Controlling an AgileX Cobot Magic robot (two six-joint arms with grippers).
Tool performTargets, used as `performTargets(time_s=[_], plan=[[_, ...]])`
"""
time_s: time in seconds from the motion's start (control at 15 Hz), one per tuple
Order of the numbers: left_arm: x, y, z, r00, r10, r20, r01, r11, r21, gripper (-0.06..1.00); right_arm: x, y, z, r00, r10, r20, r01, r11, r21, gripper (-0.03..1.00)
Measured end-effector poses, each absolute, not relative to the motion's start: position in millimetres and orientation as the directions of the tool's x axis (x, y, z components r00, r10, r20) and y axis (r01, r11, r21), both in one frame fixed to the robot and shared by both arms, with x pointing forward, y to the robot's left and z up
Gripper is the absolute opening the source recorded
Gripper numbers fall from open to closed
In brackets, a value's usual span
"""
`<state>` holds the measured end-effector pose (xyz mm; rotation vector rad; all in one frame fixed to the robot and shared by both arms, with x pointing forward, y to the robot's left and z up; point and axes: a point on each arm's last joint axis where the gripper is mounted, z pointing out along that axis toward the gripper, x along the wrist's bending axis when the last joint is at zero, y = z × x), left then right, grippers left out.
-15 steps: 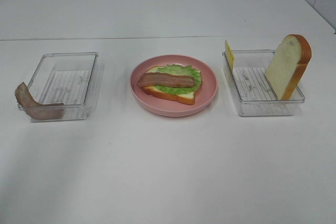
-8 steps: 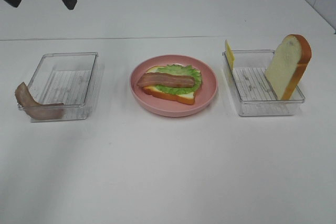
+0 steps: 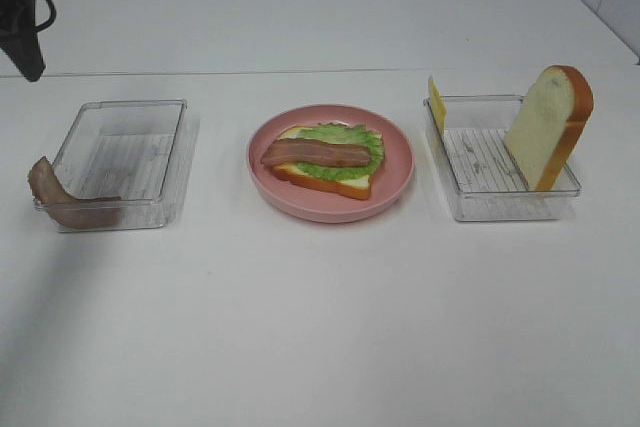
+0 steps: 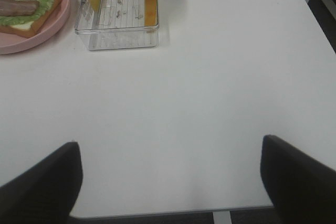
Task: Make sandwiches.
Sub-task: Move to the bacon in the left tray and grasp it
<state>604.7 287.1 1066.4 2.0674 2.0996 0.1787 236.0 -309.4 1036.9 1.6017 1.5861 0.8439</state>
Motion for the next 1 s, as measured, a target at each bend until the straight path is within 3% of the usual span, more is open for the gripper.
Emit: performTargets(time_s=[0.27, 0.53, 1.0], plan=[[597, 315, 1045, -0.052, 0.995, -0.083, 0.986, 0.064, 0.155, 0.89, 236, -309, 1037, 0.029, 0.999, -0.035, 0.529, 0.014, 0.849, 0.9], [608, 311, 1033, -0.046, 0.99, -0.131, 0.976, 0.073, 0.204, 0.89, 236, -309, 1037, 0.029, 0.999, -0.035, 0.529, 0.014, 0.849, 0.9], [630, 306, 969, -0.054, 0.978, -0.204, 0.993, 0.074, 0.09, 0.89, 236, -309, 1037, 0.029, 0.999, -0.035, 0.529, 0.014, 0.849, 0.9]])
